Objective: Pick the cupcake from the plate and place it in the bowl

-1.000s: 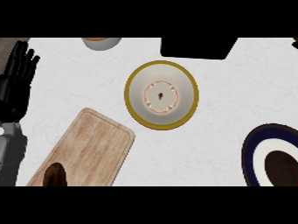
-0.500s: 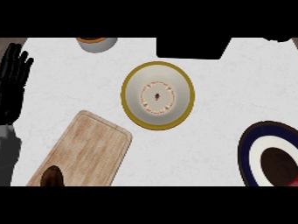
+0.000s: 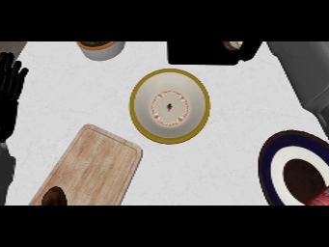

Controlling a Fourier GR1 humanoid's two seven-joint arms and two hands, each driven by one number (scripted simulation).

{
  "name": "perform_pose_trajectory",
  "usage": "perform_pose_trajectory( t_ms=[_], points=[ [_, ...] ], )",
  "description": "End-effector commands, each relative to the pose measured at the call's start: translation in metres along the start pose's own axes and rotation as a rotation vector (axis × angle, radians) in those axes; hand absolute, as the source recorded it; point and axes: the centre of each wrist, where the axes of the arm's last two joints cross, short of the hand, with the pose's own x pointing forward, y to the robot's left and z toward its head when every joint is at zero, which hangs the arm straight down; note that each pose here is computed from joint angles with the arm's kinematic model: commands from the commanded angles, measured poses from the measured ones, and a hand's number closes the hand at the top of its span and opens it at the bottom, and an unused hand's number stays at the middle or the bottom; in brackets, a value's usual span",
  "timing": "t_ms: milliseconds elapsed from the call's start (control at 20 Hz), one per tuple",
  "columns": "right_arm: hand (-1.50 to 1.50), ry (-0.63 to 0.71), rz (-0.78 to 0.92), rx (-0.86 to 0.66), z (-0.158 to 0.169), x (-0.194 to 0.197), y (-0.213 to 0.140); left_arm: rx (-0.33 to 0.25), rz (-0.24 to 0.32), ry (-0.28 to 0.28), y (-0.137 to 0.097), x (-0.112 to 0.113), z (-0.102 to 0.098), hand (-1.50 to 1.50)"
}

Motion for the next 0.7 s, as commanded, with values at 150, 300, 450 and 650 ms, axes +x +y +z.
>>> perform_pose_trajectory(
  t_ms=[150,300,450,650],
  points=[
    [1.5,-0.048,-0.06,0.121,-0.047,0.014,0.07,-0.001,0.011,-0.007,-0.004,0.008,-0.006,0.0],
    [1.5,-0.01,0.023,0.113,-0.066,0.025,0.114,0.015,0.003,0.0,0.001,0.004,0.001,0.0],
    [1.5,0.04,0.074,0.128,-0.059,0.017,0.121,0.011,-0.007,-0.008,0.005,0.003,-0.005,0.0],
    [-1.5,0.177,-0.048,0.102,-0.049,0.001,0.16,-0.001,0.019,-0.005,-0.002,0.011,-0.009,0.0]
  ],
)
